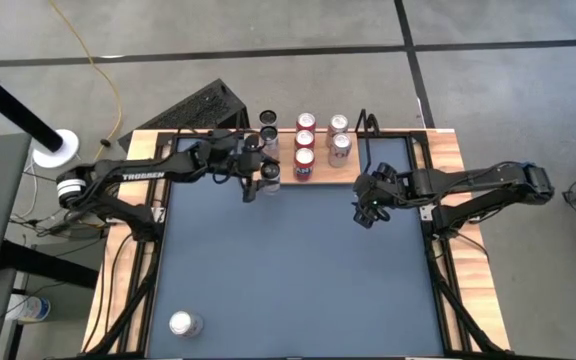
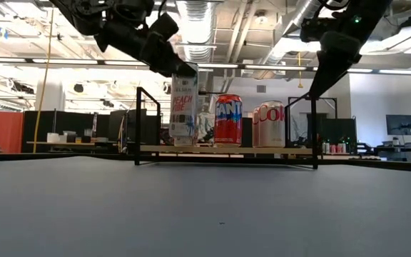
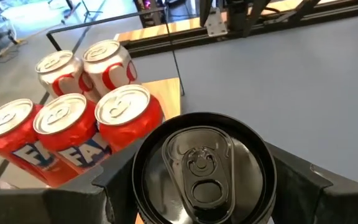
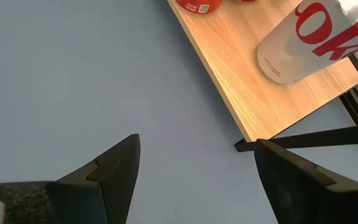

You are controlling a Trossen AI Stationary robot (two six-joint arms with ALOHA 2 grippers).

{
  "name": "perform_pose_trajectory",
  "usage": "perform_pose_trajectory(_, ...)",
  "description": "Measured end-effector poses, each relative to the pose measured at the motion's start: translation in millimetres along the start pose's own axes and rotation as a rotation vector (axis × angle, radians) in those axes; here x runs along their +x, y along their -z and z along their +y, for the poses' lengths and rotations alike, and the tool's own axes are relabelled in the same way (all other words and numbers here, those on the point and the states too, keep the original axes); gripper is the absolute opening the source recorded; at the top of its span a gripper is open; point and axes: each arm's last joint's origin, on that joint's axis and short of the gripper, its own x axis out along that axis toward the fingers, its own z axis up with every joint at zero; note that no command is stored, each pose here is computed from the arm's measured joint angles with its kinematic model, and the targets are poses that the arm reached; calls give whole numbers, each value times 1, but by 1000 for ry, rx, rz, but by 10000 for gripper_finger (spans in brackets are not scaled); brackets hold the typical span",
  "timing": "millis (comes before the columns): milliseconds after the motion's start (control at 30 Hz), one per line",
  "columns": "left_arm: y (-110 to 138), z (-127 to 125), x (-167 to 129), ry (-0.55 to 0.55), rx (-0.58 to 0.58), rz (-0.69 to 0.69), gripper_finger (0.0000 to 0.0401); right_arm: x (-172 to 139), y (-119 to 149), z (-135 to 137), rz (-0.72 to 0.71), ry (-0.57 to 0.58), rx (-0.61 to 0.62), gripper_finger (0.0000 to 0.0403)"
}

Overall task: Place canned beverage on shelf
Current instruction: Put the black soda can on the shelf aligned with the other black soda can

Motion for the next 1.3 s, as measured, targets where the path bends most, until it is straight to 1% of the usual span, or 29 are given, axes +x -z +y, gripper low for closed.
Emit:
perform_pose_trajectory(233,7,9,6,-34,-2,-8,253,0,0,0,-3,-2,-13,301)
perform_pose_trajectory(533,11,20,4,-68,-4,2,253,0,0,0,-3,-3,-26,301)
perform_pose_trajectory(867,14,24,2,-81,-11,12,253,0,0,0,-3,-4,-24,301)
perform_pose_trajectory(1067,14,26,2,-121,-3,26,253,0,0,0,-3,-4,-24,301)
perform_pose_trajectory(1300,15,27,2,-126,-16,27,253,0,0,0,-3,-5,-23,301)
